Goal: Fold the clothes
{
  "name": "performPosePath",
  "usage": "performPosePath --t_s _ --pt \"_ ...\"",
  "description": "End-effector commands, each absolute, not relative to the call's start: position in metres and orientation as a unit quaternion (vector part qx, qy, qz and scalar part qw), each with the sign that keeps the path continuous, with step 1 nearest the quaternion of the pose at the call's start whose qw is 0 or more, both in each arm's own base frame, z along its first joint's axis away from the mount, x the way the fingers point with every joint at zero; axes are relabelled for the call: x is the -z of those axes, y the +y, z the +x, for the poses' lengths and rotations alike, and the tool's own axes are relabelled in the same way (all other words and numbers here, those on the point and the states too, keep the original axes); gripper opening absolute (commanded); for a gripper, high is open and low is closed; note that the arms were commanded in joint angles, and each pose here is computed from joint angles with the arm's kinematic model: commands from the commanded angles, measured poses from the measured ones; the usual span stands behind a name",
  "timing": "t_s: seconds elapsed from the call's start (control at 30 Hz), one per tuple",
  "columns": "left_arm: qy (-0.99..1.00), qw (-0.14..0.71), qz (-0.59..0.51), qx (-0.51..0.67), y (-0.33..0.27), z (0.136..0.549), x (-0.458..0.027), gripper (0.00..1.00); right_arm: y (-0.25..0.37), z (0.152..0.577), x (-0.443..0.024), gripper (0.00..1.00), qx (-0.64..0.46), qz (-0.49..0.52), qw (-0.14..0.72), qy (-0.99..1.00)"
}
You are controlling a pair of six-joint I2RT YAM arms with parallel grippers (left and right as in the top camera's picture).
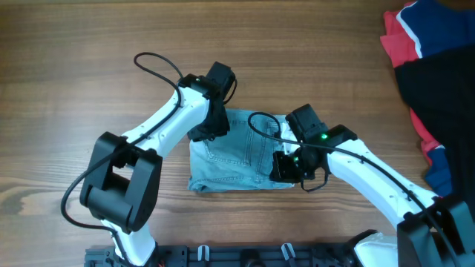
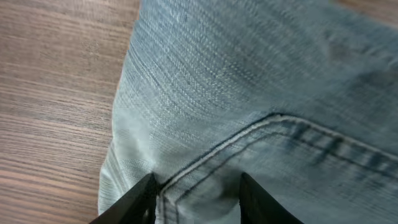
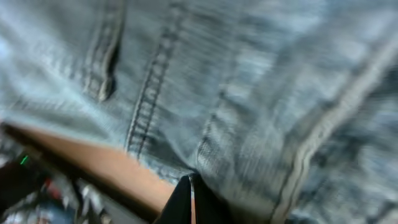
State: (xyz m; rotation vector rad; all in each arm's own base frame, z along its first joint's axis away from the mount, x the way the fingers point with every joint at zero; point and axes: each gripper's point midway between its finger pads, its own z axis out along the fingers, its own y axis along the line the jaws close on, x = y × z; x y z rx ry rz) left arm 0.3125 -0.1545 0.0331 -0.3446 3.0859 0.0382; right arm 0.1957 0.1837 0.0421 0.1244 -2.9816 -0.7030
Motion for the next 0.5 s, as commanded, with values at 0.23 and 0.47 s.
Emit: performPosePath --t_s 0.23,0.47 --pt "0.991 -0.046 -0.122 -0.043 -0.129 0.263 0.020 0.39 0.132 0.227 0.017 0.04 0.050 -0.057 0.001 -0.997" --pt "0.982 -0.112 -0.152 -0.027 -0.134 0.233 0.008 0.33 0.106 0.273 0.013 0.04 0.003 -0.105 -0.095 -0.990"
